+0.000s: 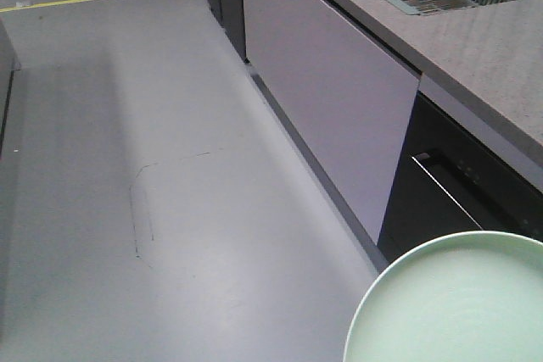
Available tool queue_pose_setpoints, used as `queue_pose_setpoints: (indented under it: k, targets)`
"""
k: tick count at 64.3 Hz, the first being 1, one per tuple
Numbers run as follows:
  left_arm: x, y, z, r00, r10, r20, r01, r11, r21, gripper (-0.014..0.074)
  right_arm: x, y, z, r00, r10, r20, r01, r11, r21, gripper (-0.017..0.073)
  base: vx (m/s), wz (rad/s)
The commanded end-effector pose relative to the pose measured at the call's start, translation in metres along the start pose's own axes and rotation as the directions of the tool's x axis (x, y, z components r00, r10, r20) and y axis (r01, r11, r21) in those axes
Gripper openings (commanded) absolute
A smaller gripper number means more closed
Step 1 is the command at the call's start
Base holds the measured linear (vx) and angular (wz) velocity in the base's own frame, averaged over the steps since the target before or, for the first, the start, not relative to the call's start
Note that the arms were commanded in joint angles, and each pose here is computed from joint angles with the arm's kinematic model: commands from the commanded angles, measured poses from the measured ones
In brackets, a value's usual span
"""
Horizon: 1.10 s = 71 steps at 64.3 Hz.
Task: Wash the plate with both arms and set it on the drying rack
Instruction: 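Hold the plate in the right gripper while the base turns away, then hold the plate in the right gripper while driving down the aisle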
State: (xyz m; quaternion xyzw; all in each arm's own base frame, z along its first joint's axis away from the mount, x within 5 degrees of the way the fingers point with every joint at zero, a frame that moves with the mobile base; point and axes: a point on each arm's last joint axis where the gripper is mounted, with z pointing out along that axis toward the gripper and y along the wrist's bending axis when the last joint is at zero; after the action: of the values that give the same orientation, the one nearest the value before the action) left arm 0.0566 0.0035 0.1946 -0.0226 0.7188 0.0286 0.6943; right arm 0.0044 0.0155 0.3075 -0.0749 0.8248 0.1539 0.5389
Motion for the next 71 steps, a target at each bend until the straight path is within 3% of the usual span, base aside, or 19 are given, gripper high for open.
queue_pose_setpoints:
  k: [1,71]
  targets:
    - [-0.0168,0.0008,-0.0030,0.993,-0.012,0.115,0.012,1.000,-0.005,-0.0006,-0.0132,0.0013,-0.0015,0.997,0.004,0.078,-0.004,1.000,0.001,-0.0001,0.01,0.26]
    - [-0.0168,0.0008,-0.0030,0.993,-0.012,0.115,0.012,1.000,-0.005,-0.0006,-0.0132,0.0013,-0.0015,0.997,0.004,0.078,-0.004,1.000,0.001,-0.0001,0.09,0.33]
